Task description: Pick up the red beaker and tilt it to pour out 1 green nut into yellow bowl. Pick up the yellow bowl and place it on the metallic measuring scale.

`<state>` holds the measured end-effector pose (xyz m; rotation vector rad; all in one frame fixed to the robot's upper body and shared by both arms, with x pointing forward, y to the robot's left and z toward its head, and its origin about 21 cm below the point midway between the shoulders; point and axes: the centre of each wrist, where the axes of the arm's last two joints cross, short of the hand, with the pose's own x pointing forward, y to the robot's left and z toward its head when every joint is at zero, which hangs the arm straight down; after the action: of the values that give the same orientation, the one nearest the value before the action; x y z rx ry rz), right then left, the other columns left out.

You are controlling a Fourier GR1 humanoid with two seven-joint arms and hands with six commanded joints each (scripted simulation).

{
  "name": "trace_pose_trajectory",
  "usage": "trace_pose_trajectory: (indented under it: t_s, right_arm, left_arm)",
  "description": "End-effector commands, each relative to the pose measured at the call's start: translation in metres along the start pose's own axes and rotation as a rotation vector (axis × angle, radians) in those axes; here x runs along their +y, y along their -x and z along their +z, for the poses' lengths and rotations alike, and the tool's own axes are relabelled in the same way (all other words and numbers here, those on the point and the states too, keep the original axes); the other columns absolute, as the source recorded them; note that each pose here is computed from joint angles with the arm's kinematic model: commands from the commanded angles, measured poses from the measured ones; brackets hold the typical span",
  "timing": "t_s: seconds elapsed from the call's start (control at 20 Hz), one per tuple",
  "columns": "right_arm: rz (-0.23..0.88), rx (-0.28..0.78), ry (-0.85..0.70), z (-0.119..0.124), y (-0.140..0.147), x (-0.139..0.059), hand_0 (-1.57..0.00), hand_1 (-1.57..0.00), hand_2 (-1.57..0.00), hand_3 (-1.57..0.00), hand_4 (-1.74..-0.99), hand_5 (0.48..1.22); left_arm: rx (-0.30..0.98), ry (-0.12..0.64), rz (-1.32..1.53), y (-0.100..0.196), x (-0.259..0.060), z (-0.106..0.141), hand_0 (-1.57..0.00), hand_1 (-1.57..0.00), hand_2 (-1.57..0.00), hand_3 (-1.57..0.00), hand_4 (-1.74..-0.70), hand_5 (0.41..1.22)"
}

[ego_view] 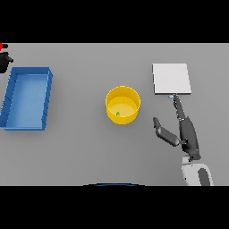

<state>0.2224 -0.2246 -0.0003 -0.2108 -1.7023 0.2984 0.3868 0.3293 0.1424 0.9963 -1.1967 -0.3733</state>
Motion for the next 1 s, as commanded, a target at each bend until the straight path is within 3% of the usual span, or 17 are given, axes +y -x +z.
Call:
trace_pose_trajectory:
  t_s: [0.0, 0.25, 0.35, 0.45, 0.5, 0.55, 0.6, 0.65, 0.75, 0.85, 0.95]
  right_arm:
    - [-0.009, -0.011, 0.006, 0.001, -0.003, 0.001, 0.00, 0.00, 0.00, 0.00, -1.217, 0.664]
    - [-0.001, 0.000, -0.002, -0.002, -0.001, -0.002, 0.00, 0.00, 0.00, 0.00, -1.216, 0.667]
    - [0.003, 0.001, -0.005, -0.001, 0.000, 0.001, 0.00, 0.00, 0.00, 0.00, -1.207, 0.665]
    - [-0.003, -0.010, -0.006, 0.002, 0.001, -0.001, 0.00, 0.00, 0.00, 0.00, -1.205, 0.664]
    - [0.003, -0.015, -0.001, 0.001, 0.001, -0.002, 0.00, 0.00, 0.00, 0.00, -1.202, 0.667]
    - [-0.001, -0.004, 0.001, 0.000, 0.001, -0.001, 0.00, 0.00, 0.00, 0.00, -1.197, 0.664]
    - [-0.009, -0.005, 0.002, -0.001, -0.001, -0.001, 0.00, 0.00, 0.00, 0.00, -1.192, 0.663]
    - [-0.013, -0.017, 0.002, 0.001, -0.001, 0.000, 0.00, 0.00, 0.00, 0.00, -1.188, 0.663]
    - [-0.004, -0.018, 0.000, 0.000, -0.003, -0.001, 0.00, 0.00, 0.00, 0.00, -1.185, 0.665]
    - [0.008, -0.001, 0.002, 0.002, -0.002, 0.000, 0.00, 0.00, 0.00, 0.00, -1.182, 0.667]
    - [0.001, 0.013, 0.002, 0.003, 0.001, -0.001, 0.00, 0.00, 0.00, 0.00, -1.187, 0.667]
  left_arm:
    - [0.019, -0.001, 0.008, 0.006, -0.006, 0.006, -1.57, -1.57, -1.57, -1.45, -1.74, 1.221]
    - [0.090, 0.022, 0.045, 0.027, -0.024, 0.022, -1.57, -1.57, -1.57, -1.52, -1.74, 1.199]
    - [0.109, 0.024, 0.039, 0.031, -0.032, 0.029, -1.57, -1.57, -1.57, -1.54, -1.74, 1.117]
    - [0.125, 0.033, 0.008, 0.037, -0.036, 0.031, -1.57, -1.57, -1.57, -1.55, -1.74, 0.967]
    - [0.124, 0.045, -0.013, 0.040, -0.037, 0.033, -1.57, -1.57, -1.57, -1.55, -1.67, 0.908]
    - [0.116, 0.081, -0.034, 0.039, -0.033, 0.034, -1.57, -1.57, -1.57, -1.50, -1.53, 0.865]
    - [0.111, 0.129, -0.045, 0.039, -0.032, 0.037, -1.56, -1.45, -1.43, -1.36, -1.37, 0.830]
    - [0.119, 0.184, -0.049, 0.043, -0.031, 0.040, -1.46, -1.18, -1.19, -1.13, -1.23, 0.803]
    - [0.124, 0.267, -0.071, 0.040, -0.023, 0.043, -0.93, -0.76, -0.77, -0.72, -1.03, 0.758]
    - [0.107, 0.313, -0.095, 0.037, -0.016, 0.043, -0.60, -0.48, -0.49, -0.46, -0.92, 0.723]
    - [0.111, 0.342, -0.089, 0.037, -0.014, 0.042, -0.38, -0.31, -0.31, -0.30, -0.85, 0.698]
